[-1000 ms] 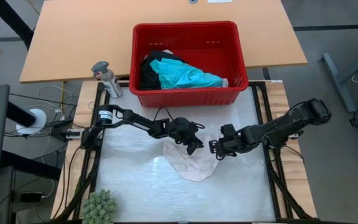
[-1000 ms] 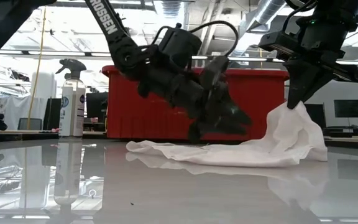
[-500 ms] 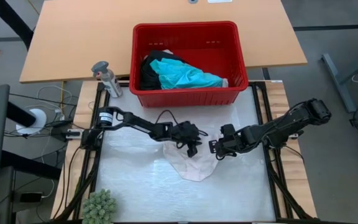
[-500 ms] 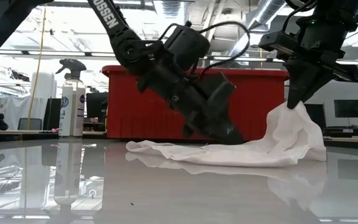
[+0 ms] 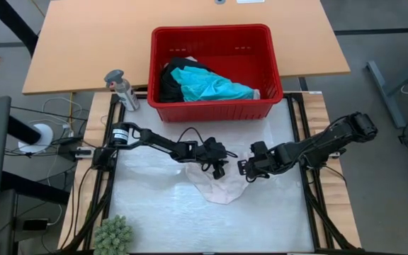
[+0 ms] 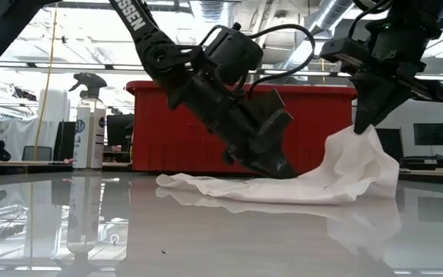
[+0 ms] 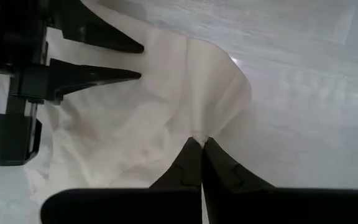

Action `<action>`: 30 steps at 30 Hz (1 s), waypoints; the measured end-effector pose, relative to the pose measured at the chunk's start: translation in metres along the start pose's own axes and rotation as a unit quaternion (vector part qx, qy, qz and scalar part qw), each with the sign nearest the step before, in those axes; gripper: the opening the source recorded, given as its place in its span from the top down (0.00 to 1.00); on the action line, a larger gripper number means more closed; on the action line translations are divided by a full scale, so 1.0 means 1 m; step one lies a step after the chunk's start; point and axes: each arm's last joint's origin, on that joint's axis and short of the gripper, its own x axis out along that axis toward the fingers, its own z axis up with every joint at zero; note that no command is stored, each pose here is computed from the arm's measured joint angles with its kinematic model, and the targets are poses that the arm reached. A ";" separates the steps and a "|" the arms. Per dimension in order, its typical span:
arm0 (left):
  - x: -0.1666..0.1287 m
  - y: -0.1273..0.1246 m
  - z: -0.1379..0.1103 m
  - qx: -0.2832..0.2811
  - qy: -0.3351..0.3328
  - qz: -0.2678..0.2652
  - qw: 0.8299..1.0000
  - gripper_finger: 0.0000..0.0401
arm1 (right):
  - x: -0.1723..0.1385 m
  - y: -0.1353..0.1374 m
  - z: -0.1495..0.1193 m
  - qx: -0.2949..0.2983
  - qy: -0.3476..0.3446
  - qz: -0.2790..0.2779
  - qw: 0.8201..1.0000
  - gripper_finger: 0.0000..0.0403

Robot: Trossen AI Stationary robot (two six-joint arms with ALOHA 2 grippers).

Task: Fold Laundry from Bin
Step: Fold the white underwear

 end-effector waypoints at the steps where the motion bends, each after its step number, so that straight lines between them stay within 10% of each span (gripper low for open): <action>1: 0.000 0.000 0.000 0.000 0.000 0.000 1.000 0.74 | 0.000 0.001 0.000 -0.001 0.000 0.003 1.000 0.95; 23: -0.019 0.015 0.028 -0.059 0.015 -0.026 0.998 0.74 | 0.006 0.017 0.024 -0.021 -0.027 0.078 0.996 0.95; 30: -0.022 0.003 0.034 -0.067 0.010 -0.135 0.989 0.74 | 0.006 0.015 0.025 -0.023 -0.027 0.068 0.997 0.95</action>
